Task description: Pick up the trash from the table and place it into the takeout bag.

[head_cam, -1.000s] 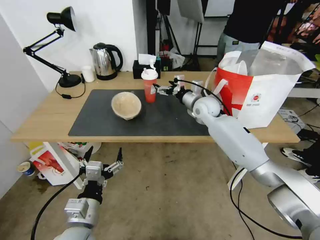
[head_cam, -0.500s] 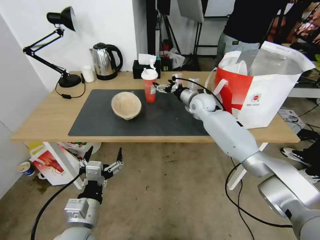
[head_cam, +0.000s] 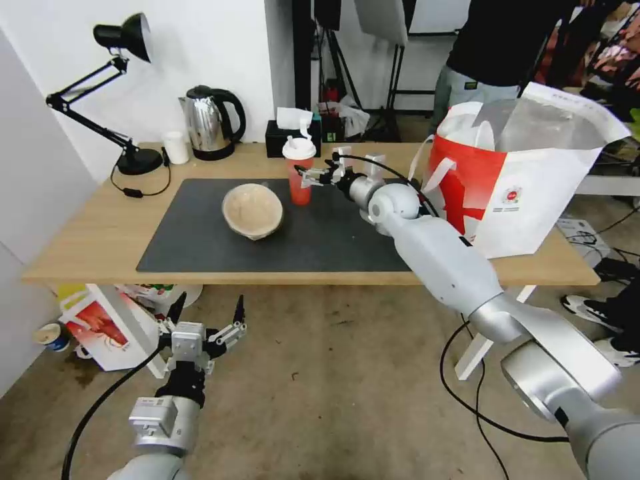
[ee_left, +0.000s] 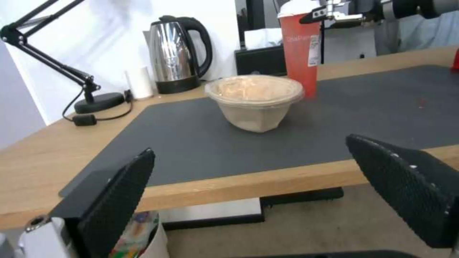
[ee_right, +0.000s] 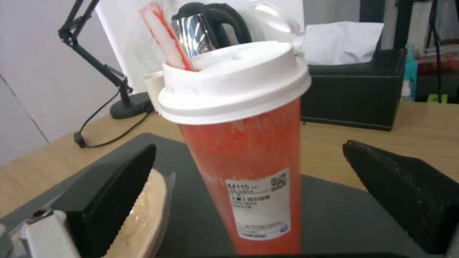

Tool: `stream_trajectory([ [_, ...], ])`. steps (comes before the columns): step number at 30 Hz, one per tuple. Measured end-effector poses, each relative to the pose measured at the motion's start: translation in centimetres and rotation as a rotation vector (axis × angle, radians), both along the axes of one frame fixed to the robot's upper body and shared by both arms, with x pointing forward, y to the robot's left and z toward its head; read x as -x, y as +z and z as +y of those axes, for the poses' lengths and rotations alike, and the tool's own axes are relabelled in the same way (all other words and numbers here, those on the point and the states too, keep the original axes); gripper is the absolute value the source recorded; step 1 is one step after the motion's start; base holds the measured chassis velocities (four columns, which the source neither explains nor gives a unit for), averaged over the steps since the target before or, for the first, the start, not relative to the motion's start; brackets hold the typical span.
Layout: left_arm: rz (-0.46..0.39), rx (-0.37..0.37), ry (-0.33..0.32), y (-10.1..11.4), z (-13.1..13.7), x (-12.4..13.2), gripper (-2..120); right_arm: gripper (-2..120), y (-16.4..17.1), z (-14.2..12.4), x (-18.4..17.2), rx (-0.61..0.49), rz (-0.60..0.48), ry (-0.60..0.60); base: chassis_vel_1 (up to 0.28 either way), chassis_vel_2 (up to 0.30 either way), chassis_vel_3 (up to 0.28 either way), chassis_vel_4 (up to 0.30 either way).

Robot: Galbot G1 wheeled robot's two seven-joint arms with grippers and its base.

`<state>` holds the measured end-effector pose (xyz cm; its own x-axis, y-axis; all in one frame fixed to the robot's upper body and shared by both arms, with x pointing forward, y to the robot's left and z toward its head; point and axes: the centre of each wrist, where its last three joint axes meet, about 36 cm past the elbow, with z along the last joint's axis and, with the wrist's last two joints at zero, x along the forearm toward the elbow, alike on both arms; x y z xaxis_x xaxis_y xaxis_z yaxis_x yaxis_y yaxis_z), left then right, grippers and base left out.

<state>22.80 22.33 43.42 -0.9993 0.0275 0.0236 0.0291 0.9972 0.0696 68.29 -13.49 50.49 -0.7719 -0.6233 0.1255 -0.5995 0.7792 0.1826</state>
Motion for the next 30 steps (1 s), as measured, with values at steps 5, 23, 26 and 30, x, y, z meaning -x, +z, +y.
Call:
stream_trajectory([
  [5, 0.0, 0.0, 0.0, 0.0, 0.0, 0.0, 100, 100, -0.2, 0.5, -0.4, 0.021, -0.001, 0.004, 0.0, 0.0, 0.0, 0.0],
  [23, 0.0, 0.0, 0.0, 0.0, 0.0, 0.0, 100, 100, -1.7, 1.4, -1.6, 0.051, 0.014, 0.012, 0.0, 0.0, 0.0, 0.0],
  [26, 0.0, 0.0, 0.0, 0.0, 0.0, 0.0, 100, 100, -1.9, 1.5, -1.7, 0.053, 0.014, 0.012, 0.0, 0.0, 0.0, 0.0],
  [30, 0.0, 0.0, 0.0, 0.0, 0.0, 0.0, 100, 100, -1.9, 1.6, -1.8, 0.053, 0.013, 0.011, 0.0, 0.0, 0.0, 0.0],
])
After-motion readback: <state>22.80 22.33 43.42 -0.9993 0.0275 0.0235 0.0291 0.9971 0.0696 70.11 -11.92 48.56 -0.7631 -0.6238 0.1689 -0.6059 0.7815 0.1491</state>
